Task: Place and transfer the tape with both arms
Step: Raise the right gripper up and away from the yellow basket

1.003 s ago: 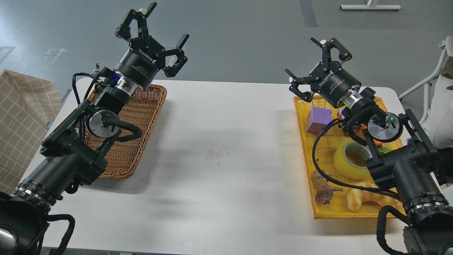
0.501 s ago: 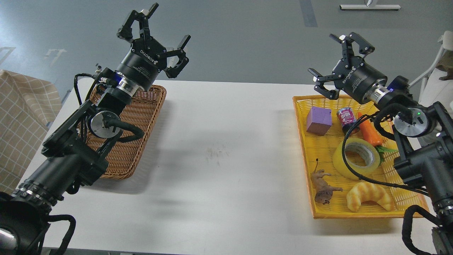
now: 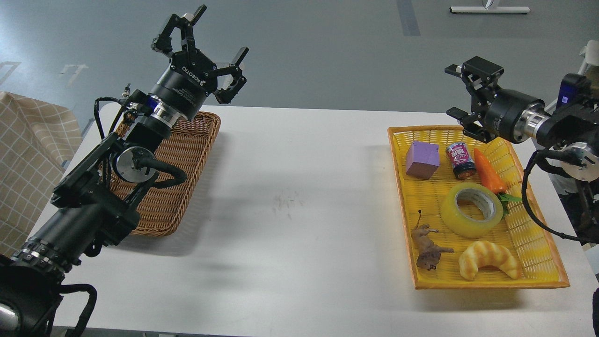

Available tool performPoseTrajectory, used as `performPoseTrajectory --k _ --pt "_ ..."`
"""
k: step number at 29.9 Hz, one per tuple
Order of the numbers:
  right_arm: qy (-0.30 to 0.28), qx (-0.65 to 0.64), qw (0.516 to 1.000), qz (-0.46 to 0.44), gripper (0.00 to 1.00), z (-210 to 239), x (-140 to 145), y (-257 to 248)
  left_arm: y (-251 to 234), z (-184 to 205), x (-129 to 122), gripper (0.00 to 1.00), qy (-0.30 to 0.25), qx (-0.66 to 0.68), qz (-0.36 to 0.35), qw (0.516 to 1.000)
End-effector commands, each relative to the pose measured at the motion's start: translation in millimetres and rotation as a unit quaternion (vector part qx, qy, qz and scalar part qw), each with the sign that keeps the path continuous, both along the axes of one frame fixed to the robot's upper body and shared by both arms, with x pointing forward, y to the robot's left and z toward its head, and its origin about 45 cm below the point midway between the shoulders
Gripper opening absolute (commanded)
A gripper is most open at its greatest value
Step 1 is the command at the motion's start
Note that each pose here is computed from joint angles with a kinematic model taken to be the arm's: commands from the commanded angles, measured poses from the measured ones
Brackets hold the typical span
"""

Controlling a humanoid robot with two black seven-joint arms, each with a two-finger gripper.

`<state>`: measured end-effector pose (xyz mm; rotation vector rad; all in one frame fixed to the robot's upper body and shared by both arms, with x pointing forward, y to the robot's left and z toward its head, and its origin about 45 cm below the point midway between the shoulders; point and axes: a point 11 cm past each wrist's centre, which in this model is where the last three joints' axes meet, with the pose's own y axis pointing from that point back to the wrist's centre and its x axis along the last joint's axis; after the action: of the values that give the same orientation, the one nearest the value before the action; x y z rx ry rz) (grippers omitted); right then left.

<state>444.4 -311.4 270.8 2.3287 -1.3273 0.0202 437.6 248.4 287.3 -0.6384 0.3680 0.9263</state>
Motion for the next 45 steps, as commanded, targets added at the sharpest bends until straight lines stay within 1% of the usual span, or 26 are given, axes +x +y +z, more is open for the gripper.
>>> performPoseTrajectory --k 1,4,10,11,12,14,16,27,30,33,39,42,45 --pt "-0.005 -0.064 0.998 -0.004 1.0 9.6 -5.6 -26.1 -0.7 1.5 0.4 0.98 -0.002 -0.001 0.0 1.0" --pt "-0.001 -0.097 0.995 -0.003 1.0 12.5 -8.7 -38.4 -1.5 2.0 0.6 0.98 -0.002 -0.002 -0.001 1.0" --pt "-0.02 -0.138 0.99 0.005 1.0 33.5 -18.4 -52.0 -0.9 2.1 0.7 0.98 -0.002 -0.001 -0.001 1.0" --pt "-0.033 -0.139 0.99 0.01 1.0 44.0 -18.6 -49.7 -0.3 2.3 0.7 0.98 -0.003 -0.001 0.0 1.0" --pt "-0.059 -0.131 0.989 0.022 1.0 59.3 -19.7 -41.9 0.9 2.5 0.7 0.98 -0.003 0.001 0.001 1.0" --pt "-0.079 -0.125 0.989 0.017 1.0 73.1 -20.1 -46.4 2.8 3.0 0.8 0.98 -0.004 0.002 0.002 1.0" --pt "-0.083 -0.124 0.989 0.012 1.0 76.6 -20.4 -50.3 3.4 3.2 0.8 0.98 -0.004 0.003 0.003 1.0" --pt "-0.046 -0.134 0.99 0.01 1.0 44.7 -33.3 -58.5 2.2 2.9 0.8 0.98 -0.003 0.002 0.002 1.0" --pt "-0.031 -0.163 0.986 0.004 0.99 37.7 -40.9 -73.7 1.8 2.1 0.5 0.98 -0.003 0.001 0.002 1.0" --pt "-0.012 -0.206 0.978 0.018 0.99 28.8 -49.0 -78.4 0.9 1.6 0.4 0.98 -0.002 0.001 0.001 1.0" --pt "-0.008 -0.24 0.968 0.077 0.99 16.9 -62.4 -49.1 0.3 1.5 0.4 0.98 -0.002 0.0 0.0 1.0" --pt "-0.003 -0.295 0.95 0.097 0.99 4.5 -66.9 -47.2 1.2 2.2 0.3 0.98 -0.003 0.001 0.001 1.0" --pt "-0.001 -0.317 0.943 0.102 0.99 -0.8 -68.3 -49.1 2.7 2.0 0.5 0.98 -0.002 0.003 0.002 1.0"
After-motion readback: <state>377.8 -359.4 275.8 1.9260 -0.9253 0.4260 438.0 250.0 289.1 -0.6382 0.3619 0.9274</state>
